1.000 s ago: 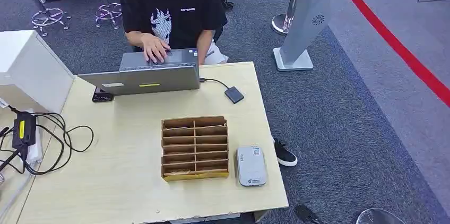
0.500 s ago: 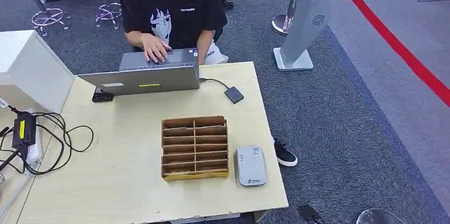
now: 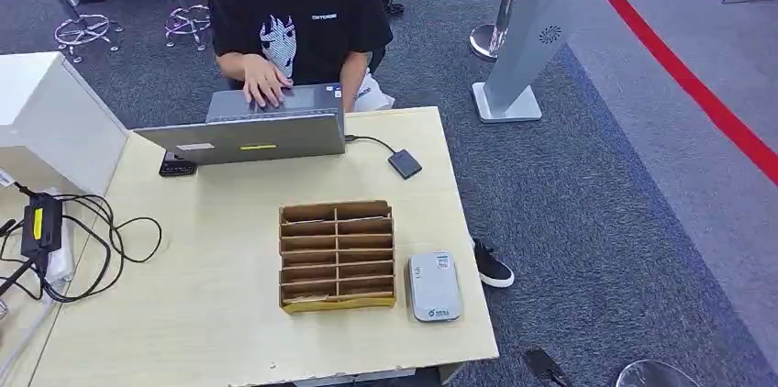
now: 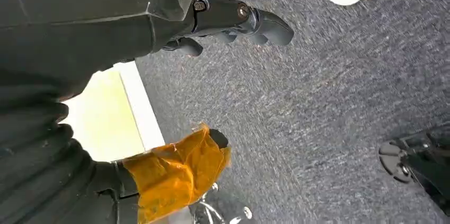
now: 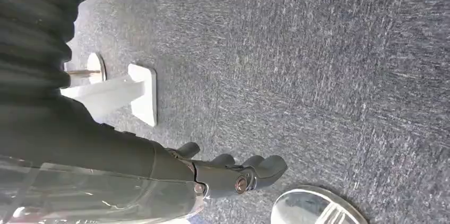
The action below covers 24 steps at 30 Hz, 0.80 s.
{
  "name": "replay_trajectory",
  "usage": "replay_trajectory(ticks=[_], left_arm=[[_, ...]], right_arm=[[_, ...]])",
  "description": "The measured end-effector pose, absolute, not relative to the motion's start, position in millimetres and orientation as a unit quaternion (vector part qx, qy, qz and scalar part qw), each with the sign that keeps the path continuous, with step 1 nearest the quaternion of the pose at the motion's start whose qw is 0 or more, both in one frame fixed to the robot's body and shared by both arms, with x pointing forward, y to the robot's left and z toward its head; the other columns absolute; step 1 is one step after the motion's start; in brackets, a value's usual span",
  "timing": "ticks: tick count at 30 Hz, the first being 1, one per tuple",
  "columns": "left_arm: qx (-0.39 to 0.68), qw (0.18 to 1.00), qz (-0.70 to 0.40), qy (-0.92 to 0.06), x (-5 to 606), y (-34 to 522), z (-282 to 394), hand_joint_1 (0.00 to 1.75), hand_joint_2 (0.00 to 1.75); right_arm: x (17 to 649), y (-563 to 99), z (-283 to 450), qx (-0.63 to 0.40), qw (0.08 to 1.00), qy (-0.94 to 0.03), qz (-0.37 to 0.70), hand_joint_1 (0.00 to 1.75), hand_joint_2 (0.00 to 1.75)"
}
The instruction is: Pass the card to the sensor for recognition and then transmit it.
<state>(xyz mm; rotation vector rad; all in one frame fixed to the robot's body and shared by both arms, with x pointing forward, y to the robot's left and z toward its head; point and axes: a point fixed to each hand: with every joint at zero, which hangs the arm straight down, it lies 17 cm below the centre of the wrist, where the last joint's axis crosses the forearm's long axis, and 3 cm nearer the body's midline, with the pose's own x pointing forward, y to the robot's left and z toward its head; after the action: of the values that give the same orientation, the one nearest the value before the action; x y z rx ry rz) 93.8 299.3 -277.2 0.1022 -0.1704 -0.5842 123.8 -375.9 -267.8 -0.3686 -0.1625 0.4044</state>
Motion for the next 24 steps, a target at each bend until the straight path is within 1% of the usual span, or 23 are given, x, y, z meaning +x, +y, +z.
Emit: replay_trajectory(ticks=[5,8,10,12,13,15,18,19,21,24], left_arm=[[0.047,0.952,-0.290,-0.084,93,298,-277,0.00,1.75],[0.031,0.948,-0.305,-0.087,92,289,-277,0.00,1.75],[0.080,0.947,-0.305,-0.065,93,304,-278,0.00,1.75],[0.140,0.946,-0.288,-0.047,97,327,-276,0.00,1.75],[0.154,0.946,-0.281,-0.045,99,336,-275,0.00,1.75],[0.143,0.950,-0.273,-0.049,98,341,-275,0.00,1.75],[0.071,0.953,-0.287,-0.064,92,318,-277,0.00,1.75],[0.054,0.953,-0.294,-0.055,86,312,-277,0.00,1.75],[0.064,0.953,-0.294,-0.037,78,311,-279,0.00,1.75],[0.098,0.959,-0.264,-0.044,82,319,-279,0.00,1.75]], right_arm=[[123,-375,-268,-0.180,0.960,-0.080,0.200,0.00,1.75],[118,-360,-271,-0.138,0.965,-0.074,0.211,0.00,1.75],[113,-355,-272,-0.130,0.967,-0.065,0.209,0.00,1.75],[113,-361,-272,-0.148,0.966,-0.065,0.202,0.00,1.75],[114,-366,-271,-0.161,0.965,-0.067,0.197,0.00,1.75],[117,-371,-270,-0.174,0.963,-0.078,0.190,0.00,1.75],[118,-360,-271,-0.143,0.963,-0.084,0.213,0.00,1.75],[119,-354,-271,-0.128,0.963,-0.084,0.221,0.00,1.75],[120,-351,-271,-0.129,0.962,-0.080,0.228,0.00,1.75],[126,-359,-270,-0.154,0.960,-0.088,0.217,0.00,1.75]])
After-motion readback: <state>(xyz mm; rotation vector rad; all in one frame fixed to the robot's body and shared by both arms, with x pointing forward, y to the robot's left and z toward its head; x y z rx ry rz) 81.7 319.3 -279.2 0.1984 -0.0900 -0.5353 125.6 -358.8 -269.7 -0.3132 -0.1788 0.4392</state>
